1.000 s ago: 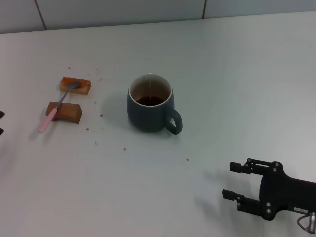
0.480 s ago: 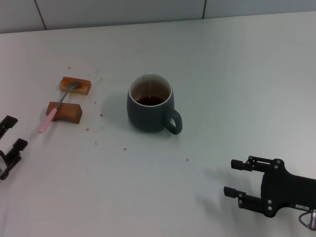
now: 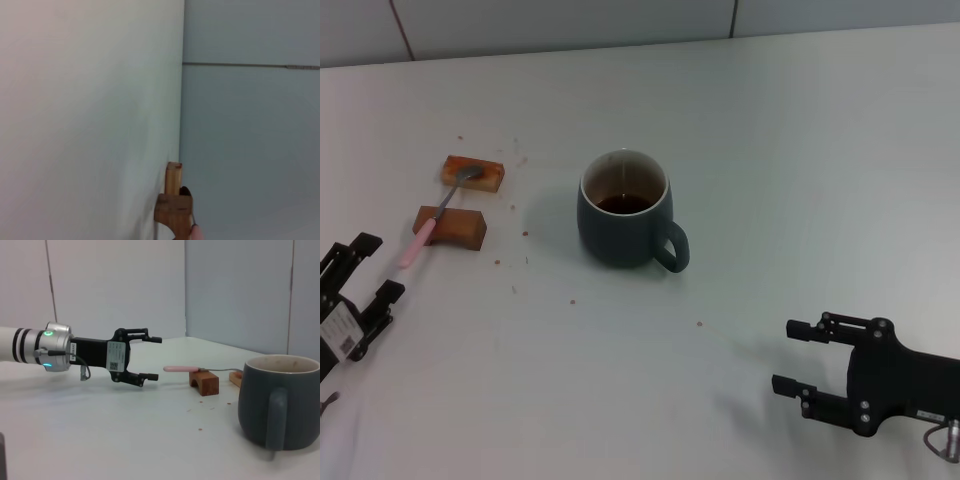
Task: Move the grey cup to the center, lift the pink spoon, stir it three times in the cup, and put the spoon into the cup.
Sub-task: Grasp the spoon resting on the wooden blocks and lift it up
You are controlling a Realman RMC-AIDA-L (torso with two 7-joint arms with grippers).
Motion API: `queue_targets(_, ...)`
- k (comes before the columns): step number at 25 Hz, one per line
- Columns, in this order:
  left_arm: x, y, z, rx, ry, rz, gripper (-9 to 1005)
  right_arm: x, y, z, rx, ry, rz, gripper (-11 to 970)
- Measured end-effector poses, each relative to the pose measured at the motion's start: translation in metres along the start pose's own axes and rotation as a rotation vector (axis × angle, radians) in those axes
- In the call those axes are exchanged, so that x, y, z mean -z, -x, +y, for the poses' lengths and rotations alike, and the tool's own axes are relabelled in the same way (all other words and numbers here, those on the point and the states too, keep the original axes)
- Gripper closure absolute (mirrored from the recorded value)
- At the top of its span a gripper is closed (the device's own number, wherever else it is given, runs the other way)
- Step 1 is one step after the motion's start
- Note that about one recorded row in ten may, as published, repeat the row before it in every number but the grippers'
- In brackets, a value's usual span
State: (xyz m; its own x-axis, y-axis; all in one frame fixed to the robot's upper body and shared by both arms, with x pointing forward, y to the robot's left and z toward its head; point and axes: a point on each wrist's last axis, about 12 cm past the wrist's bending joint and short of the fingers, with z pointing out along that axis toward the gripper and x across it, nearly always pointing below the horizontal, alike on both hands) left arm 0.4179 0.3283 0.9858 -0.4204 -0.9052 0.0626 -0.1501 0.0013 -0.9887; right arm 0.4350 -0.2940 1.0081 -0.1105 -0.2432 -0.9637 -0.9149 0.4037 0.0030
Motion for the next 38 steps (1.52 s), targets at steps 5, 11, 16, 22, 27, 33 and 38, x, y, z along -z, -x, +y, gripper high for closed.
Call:
queue_targets(5, -0.004, -0.001, -0.001, 0.006, -0.008, 0.001, 188, -0.001, 0.001, -0.001, 0.002, 0.001, -0.001, 335)
queue_targets(11, -0.015, -0.003, 0.000, 0.020, 0.009, 0.005, 188, -0.001, 0.000, 0.000, 0.001, 0.001, -0.001, 334)
queue_targets(16, -0.022, -0.002, -0.003, 0.015, 0.002, 0.007, 188, -0.001, 0.000, 0.000, 0.000, 0.001, 0.000, 335)
queue_targets(22, -0.028, -0.004, -0.002, 0.022, 0.019, 0.006, 188, -0.002, 0.001, -0.002, 0.001, 0.003, -0.001, 335)
queue_targets(27, -0.033, -0.003, -0.003, 0.016, 0.025, 0.007, 189, -0.003, 0.002, -0.002, -0.001, 0.004, -0.002, 335)
queue_targets(33, -0.040, -0.003, -0.005, 0.018, 0.028, 0.007, 189, -0.004, 0.003, -0.004, 0.004, 0.006, -0.002, 335)
queue_targets(38, -0.045, -0.003, -0.005, 0.018, 0.033, 0.007, 189, -0.005, 0.004, -0.005, 0.006, 0.007, -0.003, 335)
